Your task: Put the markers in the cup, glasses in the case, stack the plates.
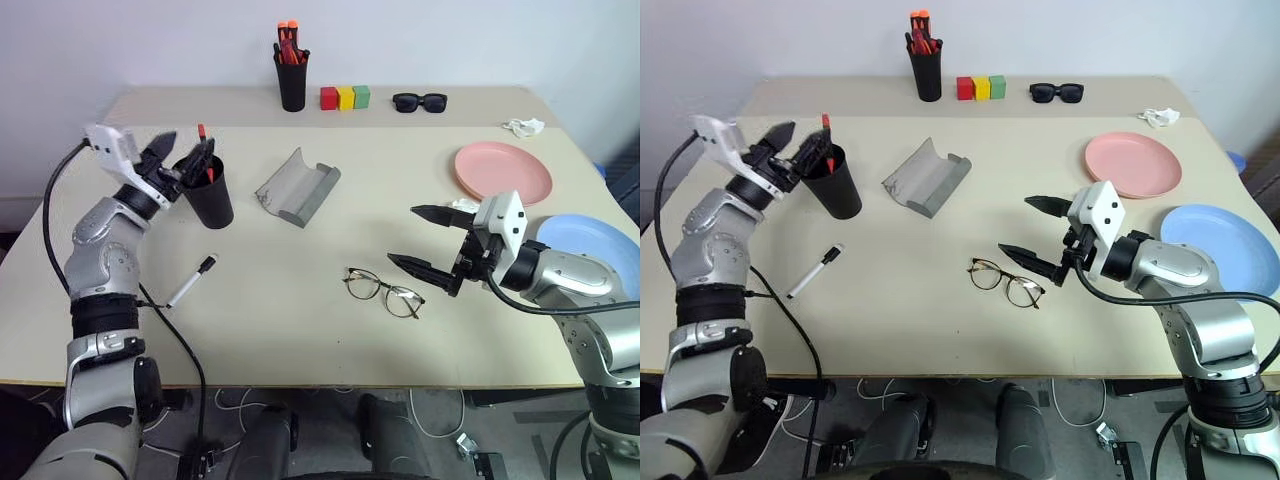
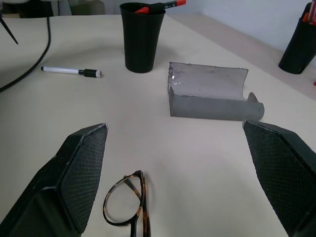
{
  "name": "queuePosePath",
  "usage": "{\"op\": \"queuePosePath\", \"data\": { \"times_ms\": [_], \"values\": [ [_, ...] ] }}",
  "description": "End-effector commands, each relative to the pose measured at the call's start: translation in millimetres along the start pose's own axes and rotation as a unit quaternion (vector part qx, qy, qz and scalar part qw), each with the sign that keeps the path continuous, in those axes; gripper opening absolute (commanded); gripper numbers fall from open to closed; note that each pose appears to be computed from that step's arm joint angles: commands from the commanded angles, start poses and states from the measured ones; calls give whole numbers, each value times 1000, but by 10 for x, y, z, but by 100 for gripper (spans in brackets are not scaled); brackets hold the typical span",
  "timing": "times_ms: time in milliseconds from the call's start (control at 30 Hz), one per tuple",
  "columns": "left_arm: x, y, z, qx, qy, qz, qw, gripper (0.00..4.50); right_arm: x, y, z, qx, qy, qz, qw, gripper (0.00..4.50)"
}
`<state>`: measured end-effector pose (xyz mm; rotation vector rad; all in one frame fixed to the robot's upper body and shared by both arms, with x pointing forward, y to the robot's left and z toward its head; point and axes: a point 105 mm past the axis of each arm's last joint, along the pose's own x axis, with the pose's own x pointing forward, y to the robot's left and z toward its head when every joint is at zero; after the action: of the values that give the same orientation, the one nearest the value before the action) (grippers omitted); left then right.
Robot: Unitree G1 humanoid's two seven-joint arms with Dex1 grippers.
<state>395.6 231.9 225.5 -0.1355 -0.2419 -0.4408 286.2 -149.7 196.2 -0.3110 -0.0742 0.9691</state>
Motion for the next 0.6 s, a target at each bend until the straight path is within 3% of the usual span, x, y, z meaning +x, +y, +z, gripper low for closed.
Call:
{"op": "queuePosePath", "data": {
  "times_ms": [33,233,600],
  "values": [
    [1,-152,242,16,-4,0,1000,444,-13,-11,86,-15,-15,-3,1000,450],
    [9,-336,332,-21,-10,-22,999,444,32,-10,85,-12,-14,7,1000,450],
    [98,-460,120,-76,44,-38,995,444,35,27,96,-13,-18,5,1000,450]
  ]
}}
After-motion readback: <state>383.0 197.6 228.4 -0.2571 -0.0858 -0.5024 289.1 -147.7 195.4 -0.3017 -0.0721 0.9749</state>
